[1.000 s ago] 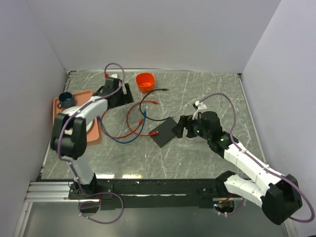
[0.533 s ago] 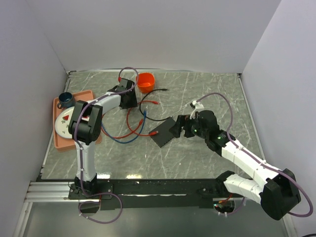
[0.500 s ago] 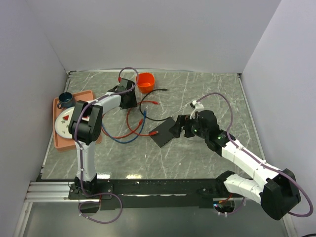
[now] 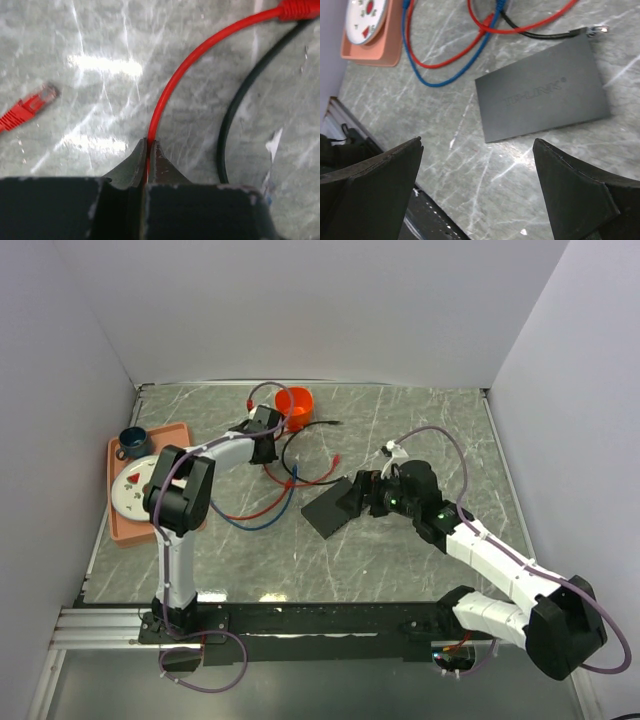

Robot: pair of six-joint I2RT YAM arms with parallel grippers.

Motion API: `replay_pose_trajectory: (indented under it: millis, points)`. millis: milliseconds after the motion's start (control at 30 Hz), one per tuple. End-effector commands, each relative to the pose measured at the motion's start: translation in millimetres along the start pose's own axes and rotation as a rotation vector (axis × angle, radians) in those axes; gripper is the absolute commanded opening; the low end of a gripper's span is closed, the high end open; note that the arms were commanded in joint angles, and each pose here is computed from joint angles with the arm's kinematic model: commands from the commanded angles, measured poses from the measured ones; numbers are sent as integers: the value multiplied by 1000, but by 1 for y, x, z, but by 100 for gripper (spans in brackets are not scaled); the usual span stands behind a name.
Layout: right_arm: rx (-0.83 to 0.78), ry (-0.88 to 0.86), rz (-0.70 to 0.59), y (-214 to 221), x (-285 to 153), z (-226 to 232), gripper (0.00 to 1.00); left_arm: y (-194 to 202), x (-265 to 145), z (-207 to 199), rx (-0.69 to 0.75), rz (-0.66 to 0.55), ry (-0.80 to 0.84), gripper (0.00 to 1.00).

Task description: Insert the plug into the switch port

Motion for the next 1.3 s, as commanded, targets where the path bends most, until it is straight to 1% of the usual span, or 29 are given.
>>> replay_pose_trajectory:
  millis: [0, 67, 100, 167, 200, 267, 300, 367, 400, 467, 500, 533, 567, 600, 667, 733, 867, 933, 967, 1000, 1033, 1067, 1100, 1133, 1167, 1200, 1233, 1267]
  points:
    - [12, -139, -47, -19, 2, 30, 100, 15, -39, -10, -1, 18, 88, 1]
    - [24, -179, -48, -21, 2, 36, 100, 10, -58, -14, -10, -23, 124, 1]
    - [22, -194, -53, -23, 2, 39, 100, 9, -76, -18, -8, -63, 151, 1]
    - [26, -232, -56, -26, 2, 46, 100, 10, -93, -23, -3, -104, 163, 1]
    - [24, -248, -62, -30, 1, 50, 100, 13, -109, -29, 8, -128, 184, 1]
    - [25, -295, -65, -35, 0, 60, 100, 17, -124, -36, 19, -158, 205, 1]
    - [27, -312, -64, -37, 1, 63, 100, 23, -139, -41, 31, -181, 217, 1]
    - [38, -358, -62, -41, 3, 71, 100, 28, -153, -46, 20, -208, 235, 1]
    - [45, -383, -44, -40, 3, 75, 100, 33, -166, -48, 22, -228, 251, 1]
    - [77, -425, -36, -42, 8, 79, 100, 42, -176, -49, 0, -239, 268, 1]
    - [92, -438, -27, -41, 10, 79, 100, 42, -190, -51, -9, -267, 302, 1]
    - [108, -442, -26, -41, 14, 78, 100, 43, -195, -50, -18, -277, 314, 1]
    - [158, -444, -22, -39, 16, 76, 100, 46, -205, -49, -44, -298, 340, 1]
    - [163, -489, -54, -45, 16, 81, 100, 49, -210, -51, -46, -307, 362, 1]
    - [248, -498, -34, -42, 25, 76, 99, 52, -223, -49, -73, -327, 391, 1]
    - [289, -552, -14, -43, 35, 79, 98, 55, -232, -52, -78, -334, 418, 1]
    - [327, -645, 13, -50, 52, 88, 88, 61, -247, -53, -82, -338, 450, 1]
    - [357, -632, 49, -49, 67, 85, 87, 63, -249, -54, -79, -340, 455, 1]
    - [354, -643, 64, -51, 70, 89, 83, 64, -250, -54, -78, -342, 450, 1]
    - [365, -625, 82, -48, 76, 86, 82, 65, -249, -52, -74, -336, 438, 1]
    - [362, -610, 86, -46, 78, 84, 82, 67, -246, -50, -67, -329, 413, 1]
    - [361, -593, 88, -44, 79, 81, 82, 66, -240, -45, -76, -332, 348, 1]
    - [347, -584, 79, -44, 75, 81, 82, 70, -235, -40, -67, -321, 304, 4]
    - [305, -562, 65, -42, 74, 78, 82, 71, -231, -37, -68, -319, 267, 41]
    - [317, -488, 88, -34, 75, 67, 82, 71, -221, -30, -75, -314, 214, 59]
    - [288, -466, 44, -39, 67, 70, 82, 71, -216, -25, -81, -307, 197, 76]
    - [244, -430, 36, -37, 65, 64, 83, 67, -209, -21, -84, -304, 192, 89]
    - [244, -383, 51, -31, 63, 59, 83, 63, -196, -7, -114, -293, 160, 90]
Point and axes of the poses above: each gripper's point midway between its finger pads, its own x axis out along the fingers, its own z axis along the line the jaws close on, y = z × x, the point moved 6 cm from there along -x, back along the fingers, and after that the axes turned 10 degrees about x, right-handed, at the moved point
